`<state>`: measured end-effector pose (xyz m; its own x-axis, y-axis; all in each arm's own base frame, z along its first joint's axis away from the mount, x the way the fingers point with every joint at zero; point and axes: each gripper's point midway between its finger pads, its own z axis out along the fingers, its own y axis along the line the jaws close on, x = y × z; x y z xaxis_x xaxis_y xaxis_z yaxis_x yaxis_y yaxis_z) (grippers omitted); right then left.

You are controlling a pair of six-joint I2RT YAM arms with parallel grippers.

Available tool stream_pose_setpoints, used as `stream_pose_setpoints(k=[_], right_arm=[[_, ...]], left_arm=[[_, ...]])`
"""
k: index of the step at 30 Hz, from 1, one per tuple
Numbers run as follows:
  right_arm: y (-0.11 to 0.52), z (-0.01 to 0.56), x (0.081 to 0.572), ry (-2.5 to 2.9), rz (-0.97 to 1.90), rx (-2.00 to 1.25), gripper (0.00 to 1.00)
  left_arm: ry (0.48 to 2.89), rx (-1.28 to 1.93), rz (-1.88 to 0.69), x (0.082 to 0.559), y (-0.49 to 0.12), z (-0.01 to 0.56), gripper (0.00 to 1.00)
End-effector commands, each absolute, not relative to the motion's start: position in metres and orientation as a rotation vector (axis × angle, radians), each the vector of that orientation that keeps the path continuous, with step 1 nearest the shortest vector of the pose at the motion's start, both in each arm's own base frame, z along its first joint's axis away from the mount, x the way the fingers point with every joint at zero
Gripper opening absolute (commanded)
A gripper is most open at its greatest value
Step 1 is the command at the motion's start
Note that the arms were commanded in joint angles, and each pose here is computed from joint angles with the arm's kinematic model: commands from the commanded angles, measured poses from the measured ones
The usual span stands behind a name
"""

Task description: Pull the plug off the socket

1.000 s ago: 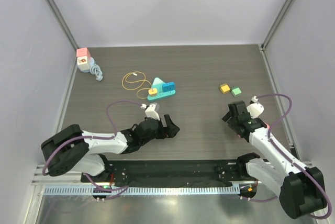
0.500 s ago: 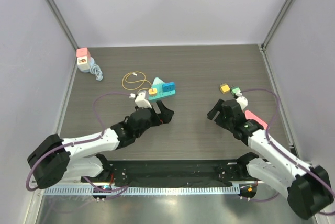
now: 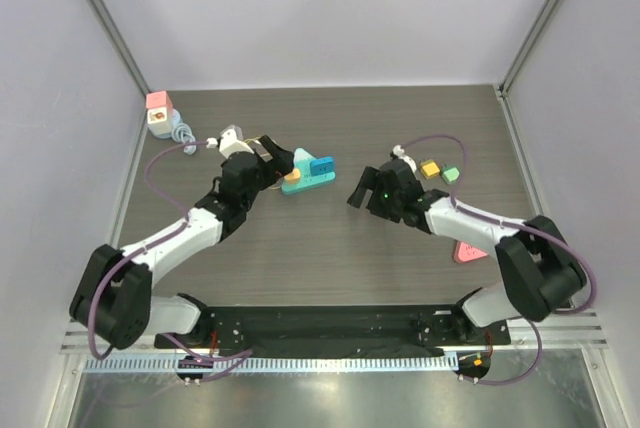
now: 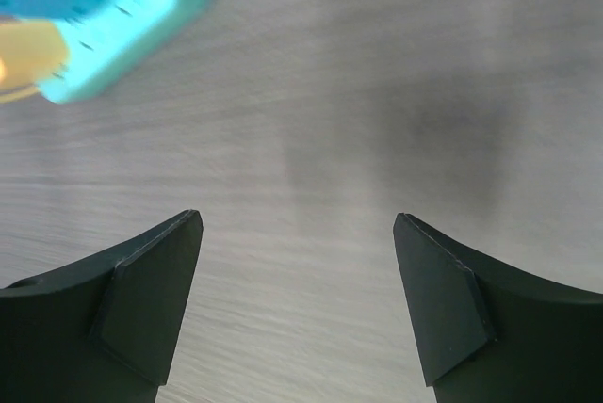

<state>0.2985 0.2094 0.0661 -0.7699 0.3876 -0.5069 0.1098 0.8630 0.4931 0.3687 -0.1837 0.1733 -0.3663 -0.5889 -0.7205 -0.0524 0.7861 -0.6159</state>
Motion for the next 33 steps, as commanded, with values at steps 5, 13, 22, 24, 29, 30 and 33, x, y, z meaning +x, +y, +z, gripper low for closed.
stream_pose_setpoints(k=[5,13,22,24,29,30,33], right_arm=[[0.245,0.100,0.364,2.327,0.734,0.209,0.89],[0.272,0.092,0.395,2.350,0.786,0.075,0.88],[0.278,0.086,0.387,2.340,0.871,0.106,0.80],[0.275,0.081,0.382,2.351,0.866,0.114,0.80],[0.273,0.084,0.374,2.339,0.884,0.133,0.80],[0.272,0.082,0.372,2.342,0.884,0.133,0.80],[0.270,0.079,0.369,2.354,0.883,0.135,0.80]], left_arm=[[1.838,-0.544,-0.644,0.405,-0.163,0.162,0.96],[1.856,-0.388,-0.613,0.427,-0.151,0.150,0.88],[2.094,-0.270,-0.990,0.473,-0.191,0.099,0.93],[2.122,-0.238,-1.087,0.473,-0.199,0.088,0.94],[2.115,-0.227,-1.164,0.474,-0.207,0.082,0.89],[2.114,-0.231,-1.191,0.471,-0.209,0.081,0.85],[2.100,-0.232,-1.188,0.470,-0.208,0.082,0.82]])
